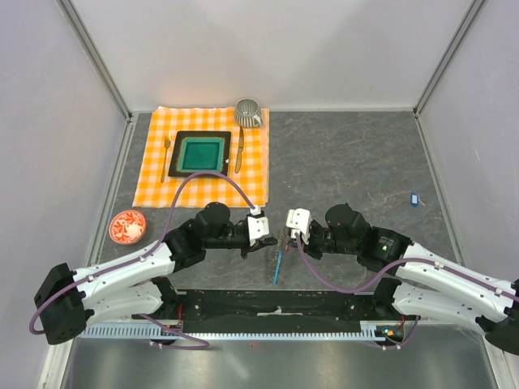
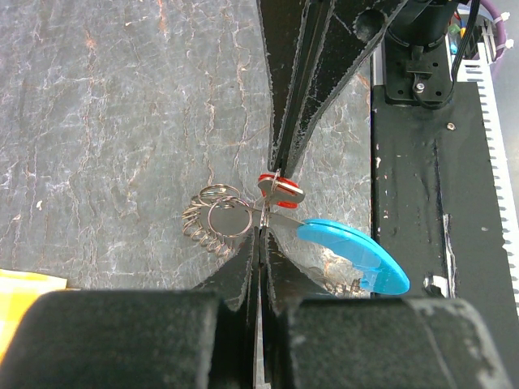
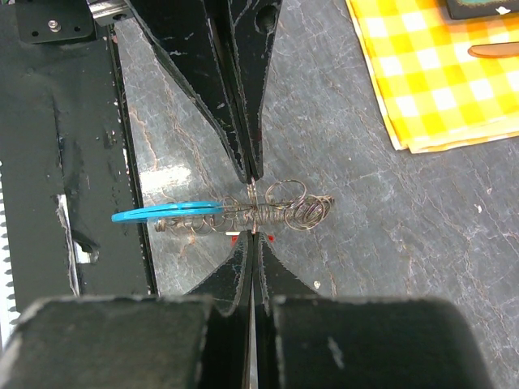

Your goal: Put the keys on the keyring

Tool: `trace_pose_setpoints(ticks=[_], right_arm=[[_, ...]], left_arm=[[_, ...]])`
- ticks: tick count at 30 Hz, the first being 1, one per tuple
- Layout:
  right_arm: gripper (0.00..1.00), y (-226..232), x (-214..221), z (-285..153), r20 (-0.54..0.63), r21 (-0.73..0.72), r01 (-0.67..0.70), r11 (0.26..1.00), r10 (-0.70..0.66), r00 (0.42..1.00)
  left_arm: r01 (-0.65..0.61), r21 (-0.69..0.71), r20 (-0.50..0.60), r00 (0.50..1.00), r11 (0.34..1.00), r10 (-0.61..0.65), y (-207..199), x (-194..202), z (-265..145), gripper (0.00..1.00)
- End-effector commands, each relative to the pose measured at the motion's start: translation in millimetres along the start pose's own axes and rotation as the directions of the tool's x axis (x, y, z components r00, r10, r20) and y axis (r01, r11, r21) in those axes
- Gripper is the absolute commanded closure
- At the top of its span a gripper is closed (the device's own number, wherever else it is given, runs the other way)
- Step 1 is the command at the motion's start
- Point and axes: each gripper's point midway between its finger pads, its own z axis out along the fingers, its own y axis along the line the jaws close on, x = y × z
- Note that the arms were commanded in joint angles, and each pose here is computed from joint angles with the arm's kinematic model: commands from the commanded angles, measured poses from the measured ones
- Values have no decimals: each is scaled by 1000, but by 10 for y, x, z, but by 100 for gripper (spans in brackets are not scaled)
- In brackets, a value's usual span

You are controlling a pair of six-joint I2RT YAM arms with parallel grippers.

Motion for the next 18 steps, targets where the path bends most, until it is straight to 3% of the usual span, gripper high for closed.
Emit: trace_pose_setpoints(ticks=[1, 18], right_arm=[[100, -15, -180, 4, 53, 1, 21, 1000, -21, 998], [100, -24, -169, 25, 49, 2, 16, 1000, -16, 999]], left_arm=[[-51, 7, 68, 996, 999, 51, 21, -256, 4, 98], [-51, 15, 70, 996, 999, 49, 5, -259, 7, 98]])
